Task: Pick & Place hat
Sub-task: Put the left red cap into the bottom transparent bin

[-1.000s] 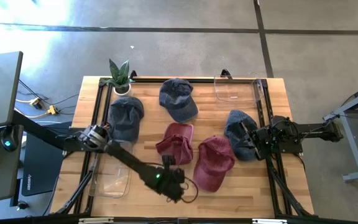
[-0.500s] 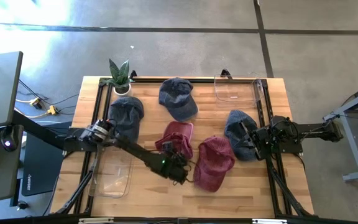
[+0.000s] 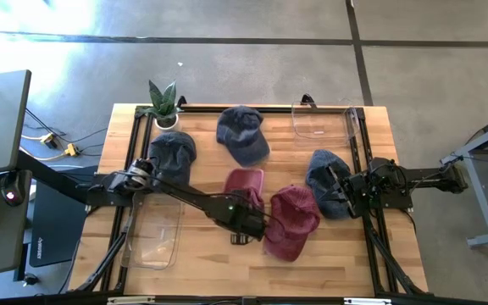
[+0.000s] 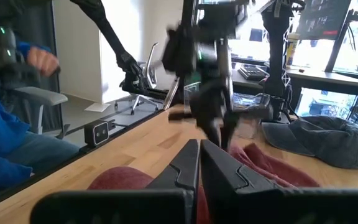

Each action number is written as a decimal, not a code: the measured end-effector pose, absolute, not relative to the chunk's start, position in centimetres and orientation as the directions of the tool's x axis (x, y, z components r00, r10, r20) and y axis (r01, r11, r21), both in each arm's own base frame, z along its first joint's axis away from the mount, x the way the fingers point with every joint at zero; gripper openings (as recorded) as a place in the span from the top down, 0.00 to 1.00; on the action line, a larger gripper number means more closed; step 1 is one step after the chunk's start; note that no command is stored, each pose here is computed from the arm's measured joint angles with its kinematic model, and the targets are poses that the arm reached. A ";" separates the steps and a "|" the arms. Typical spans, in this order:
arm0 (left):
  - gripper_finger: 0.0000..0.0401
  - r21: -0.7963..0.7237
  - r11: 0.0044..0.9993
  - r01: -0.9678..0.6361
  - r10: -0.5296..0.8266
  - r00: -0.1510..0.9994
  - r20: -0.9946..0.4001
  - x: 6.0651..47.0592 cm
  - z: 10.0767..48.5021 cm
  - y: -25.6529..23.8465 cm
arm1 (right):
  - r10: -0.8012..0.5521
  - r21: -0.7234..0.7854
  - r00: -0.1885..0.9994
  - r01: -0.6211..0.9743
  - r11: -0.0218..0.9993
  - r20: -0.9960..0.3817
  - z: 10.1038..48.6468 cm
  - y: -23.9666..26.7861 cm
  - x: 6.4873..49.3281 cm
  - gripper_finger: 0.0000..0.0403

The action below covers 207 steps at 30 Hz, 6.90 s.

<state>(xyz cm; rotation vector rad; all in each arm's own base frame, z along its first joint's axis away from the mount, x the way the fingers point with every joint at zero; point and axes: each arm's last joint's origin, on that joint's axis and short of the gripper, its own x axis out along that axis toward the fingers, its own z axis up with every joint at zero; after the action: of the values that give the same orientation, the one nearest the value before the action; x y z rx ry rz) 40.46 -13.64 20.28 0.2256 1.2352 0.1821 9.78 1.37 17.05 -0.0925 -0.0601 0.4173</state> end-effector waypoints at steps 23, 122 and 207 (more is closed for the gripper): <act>0.99 0.161 0.948 0.273 0.037 0.410 -0.911 32.5 39.9 -16.7 | 0.407 -0.102 0.913 -0.402 0.910 0.040 17.0 1.4 9.8 0.97; 0.55 0.053 0.947 -0.315 0.110 0.168 -0.980 12.3 32.1 -8.8 | 0.407 -0.102 0.913 -0.402 0.910 0.039 17.0 1.4 9.8 0.97; 0.73 0.301 0.949 0.094 0.307 -0.052 -0.950 18.0 27.7 -10.1 | 0.407 -0.102 0.913 -0.402 0.910 0.039 17.0 1.4 9.8 0.97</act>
<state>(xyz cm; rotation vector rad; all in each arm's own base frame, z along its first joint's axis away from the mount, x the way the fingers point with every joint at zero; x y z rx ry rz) 18.02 -10.09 27.73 0.3132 1.6220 0.1774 9.78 1.37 17.05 -0.0925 -0.0602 0.4172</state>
